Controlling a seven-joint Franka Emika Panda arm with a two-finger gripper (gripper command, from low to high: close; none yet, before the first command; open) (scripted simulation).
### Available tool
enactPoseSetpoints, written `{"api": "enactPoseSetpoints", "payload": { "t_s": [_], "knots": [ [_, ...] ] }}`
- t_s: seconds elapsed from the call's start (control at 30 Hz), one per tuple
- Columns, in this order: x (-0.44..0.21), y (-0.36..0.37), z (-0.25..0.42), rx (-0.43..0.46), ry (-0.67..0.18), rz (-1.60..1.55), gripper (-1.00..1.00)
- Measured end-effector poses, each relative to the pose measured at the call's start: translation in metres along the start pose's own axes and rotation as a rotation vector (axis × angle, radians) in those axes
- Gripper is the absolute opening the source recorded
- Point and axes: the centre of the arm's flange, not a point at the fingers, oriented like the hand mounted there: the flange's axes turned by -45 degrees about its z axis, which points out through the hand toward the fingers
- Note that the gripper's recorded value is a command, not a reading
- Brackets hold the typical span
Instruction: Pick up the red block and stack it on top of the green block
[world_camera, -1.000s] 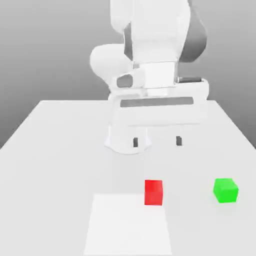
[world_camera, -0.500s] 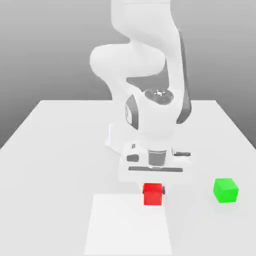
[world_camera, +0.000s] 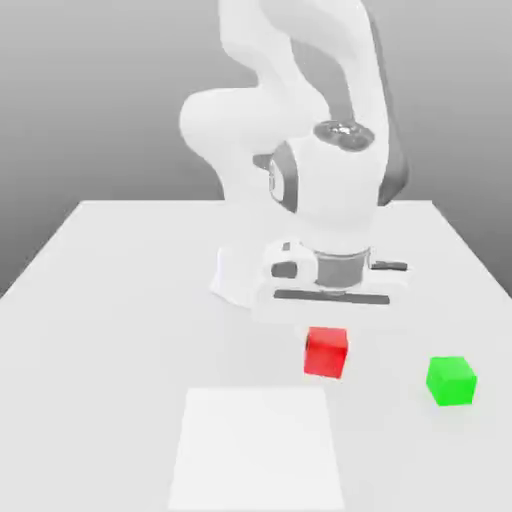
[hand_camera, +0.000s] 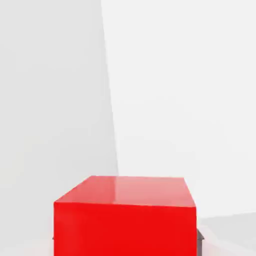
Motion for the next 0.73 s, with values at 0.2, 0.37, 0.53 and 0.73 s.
{"api": "enactPoseSetpoints", "payload": {
  "t_s": [0.2,0.37,0.53,0.73],
  "knots": [
    [-0.016,-0.067,-0.012,0.000,0.003,0.106,-1.00],
    [-0.044,-0.125,-0.022,0.004,-0.001,0.186,-1.00],
    [-0.062,-0.158,-0.007,0.007,-0.005,0.248,-1.00],
    [-0.060,-0.156,0.033,0.008,-0.006,0.262,1.00]
  ]
}}
